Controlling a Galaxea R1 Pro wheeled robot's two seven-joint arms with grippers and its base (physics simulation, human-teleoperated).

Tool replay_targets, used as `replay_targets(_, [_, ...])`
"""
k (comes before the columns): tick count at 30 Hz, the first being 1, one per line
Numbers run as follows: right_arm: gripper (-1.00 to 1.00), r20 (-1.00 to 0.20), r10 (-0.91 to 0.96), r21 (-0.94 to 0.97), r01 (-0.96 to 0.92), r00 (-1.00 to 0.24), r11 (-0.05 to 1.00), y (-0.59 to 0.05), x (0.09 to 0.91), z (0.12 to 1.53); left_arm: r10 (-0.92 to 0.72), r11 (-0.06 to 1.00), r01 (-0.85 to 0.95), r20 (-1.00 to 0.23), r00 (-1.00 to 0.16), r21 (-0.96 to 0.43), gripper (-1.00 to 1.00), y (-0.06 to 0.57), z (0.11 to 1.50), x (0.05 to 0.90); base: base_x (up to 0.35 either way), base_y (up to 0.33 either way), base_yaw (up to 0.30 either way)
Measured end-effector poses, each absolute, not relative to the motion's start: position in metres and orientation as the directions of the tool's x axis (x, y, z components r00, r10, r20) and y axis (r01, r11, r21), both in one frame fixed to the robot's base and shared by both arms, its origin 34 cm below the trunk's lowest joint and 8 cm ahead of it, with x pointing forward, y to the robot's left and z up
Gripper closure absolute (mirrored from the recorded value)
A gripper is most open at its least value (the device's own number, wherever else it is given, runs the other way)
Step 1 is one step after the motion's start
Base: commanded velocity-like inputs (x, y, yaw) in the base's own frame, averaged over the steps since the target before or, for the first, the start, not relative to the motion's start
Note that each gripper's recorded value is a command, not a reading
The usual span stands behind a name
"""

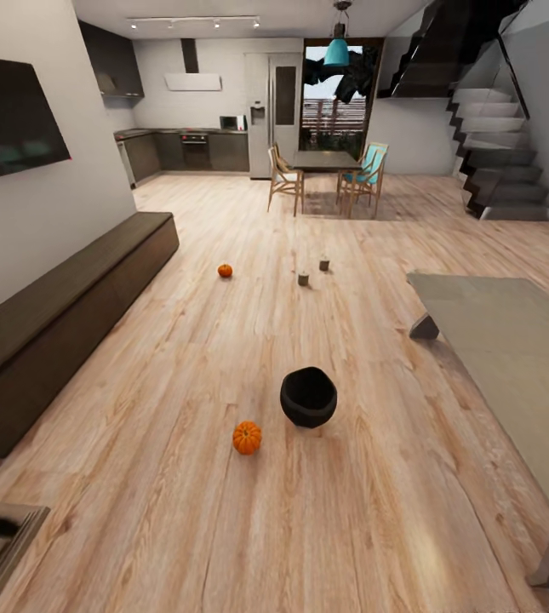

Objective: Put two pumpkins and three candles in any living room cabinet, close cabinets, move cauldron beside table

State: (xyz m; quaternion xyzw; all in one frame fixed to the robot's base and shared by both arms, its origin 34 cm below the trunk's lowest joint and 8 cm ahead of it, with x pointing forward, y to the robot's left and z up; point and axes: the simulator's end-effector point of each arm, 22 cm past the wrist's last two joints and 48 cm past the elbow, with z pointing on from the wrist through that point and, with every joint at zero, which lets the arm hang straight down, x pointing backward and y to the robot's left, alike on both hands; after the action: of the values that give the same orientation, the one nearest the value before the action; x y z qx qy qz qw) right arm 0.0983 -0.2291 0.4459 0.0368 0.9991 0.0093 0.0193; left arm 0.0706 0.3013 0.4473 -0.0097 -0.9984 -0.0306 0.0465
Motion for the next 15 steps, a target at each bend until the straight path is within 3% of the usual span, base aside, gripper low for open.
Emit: replay_targets(15, [-1.0,-0.062,0.074,0.022,0.073,-0.995,0.997,-0.2287,0.1074,0.445,0.016,0.998,0.021,0.07,-0.997,0.061,-1.0,0.3013,0.4458,0.0794,0.0,0.0,-0.078])
